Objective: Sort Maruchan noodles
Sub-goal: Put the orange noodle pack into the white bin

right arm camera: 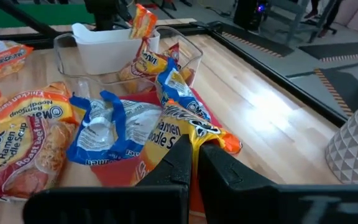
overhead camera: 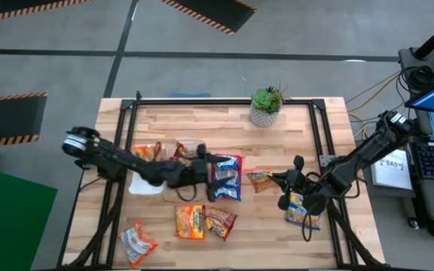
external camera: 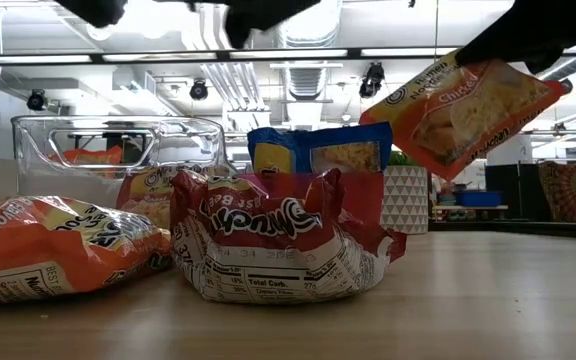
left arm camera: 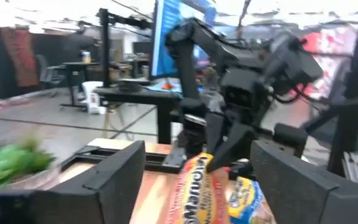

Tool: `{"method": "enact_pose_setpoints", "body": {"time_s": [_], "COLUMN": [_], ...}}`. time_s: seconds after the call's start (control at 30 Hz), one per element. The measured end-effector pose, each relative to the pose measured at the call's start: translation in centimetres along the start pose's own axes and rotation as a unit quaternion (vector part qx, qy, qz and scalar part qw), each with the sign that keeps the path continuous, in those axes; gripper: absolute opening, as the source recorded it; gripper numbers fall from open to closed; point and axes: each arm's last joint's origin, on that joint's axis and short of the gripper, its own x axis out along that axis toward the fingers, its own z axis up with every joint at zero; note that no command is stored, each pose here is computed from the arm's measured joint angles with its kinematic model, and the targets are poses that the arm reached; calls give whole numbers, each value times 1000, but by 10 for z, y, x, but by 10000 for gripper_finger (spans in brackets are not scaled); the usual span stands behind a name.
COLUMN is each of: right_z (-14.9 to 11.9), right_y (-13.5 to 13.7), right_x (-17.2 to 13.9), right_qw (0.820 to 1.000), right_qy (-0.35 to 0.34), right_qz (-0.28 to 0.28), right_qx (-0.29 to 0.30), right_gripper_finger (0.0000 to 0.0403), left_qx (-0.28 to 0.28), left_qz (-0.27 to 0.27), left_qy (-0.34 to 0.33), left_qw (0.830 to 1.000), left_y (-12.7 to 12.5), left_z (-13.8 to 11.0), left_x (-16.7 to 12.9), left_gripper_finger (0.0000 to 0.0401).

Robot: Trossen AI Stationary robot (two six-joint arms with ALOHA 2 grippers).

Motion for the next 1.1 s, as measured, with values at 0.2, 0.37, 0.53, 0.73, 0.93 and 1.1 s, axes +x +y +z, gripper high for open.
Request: {"method": "enact_pose_setpoints", "body": {"time_s": [0.2, 0.37, 0.53, 0.73, 0.93, 1.1], "right_z": [2, 3, 4, 4, 4, 4], "right_y": [-1, -2, -2, -2, -2, -2], "right_x": [-2, -3, -3, -3, -3, -3], "right_qw": [1000, 1000, 999, 999, 999, 999], "right_qy": [3, 5, 7, 7, 6, 5], "right_qz": [13, 23, 28, 28, 29, 29], "right_qx": [-10, -19, -19, -19, -17, -16], "right_gripper_finger": [8, 8, 8, 8, 8, 8], "left_qx": [2, -13, -24, -20, -13, -10], "left_qz": [-55, -84, -106, -101, -99, -99], "left_qy": [29, 44, 53, 90, 116, 123], "left_qw": [998, 995, 993, 991, 988, 987], "left_y": [4, 14, 16, 15, 14, 14], "left_z": [-23, -39, -53, -68, -73, -75], "left_x": [43, 70, 90, 110, 118, 118], "left_gripper_finger": [289, 282, 275, 272, 269, 225]}}
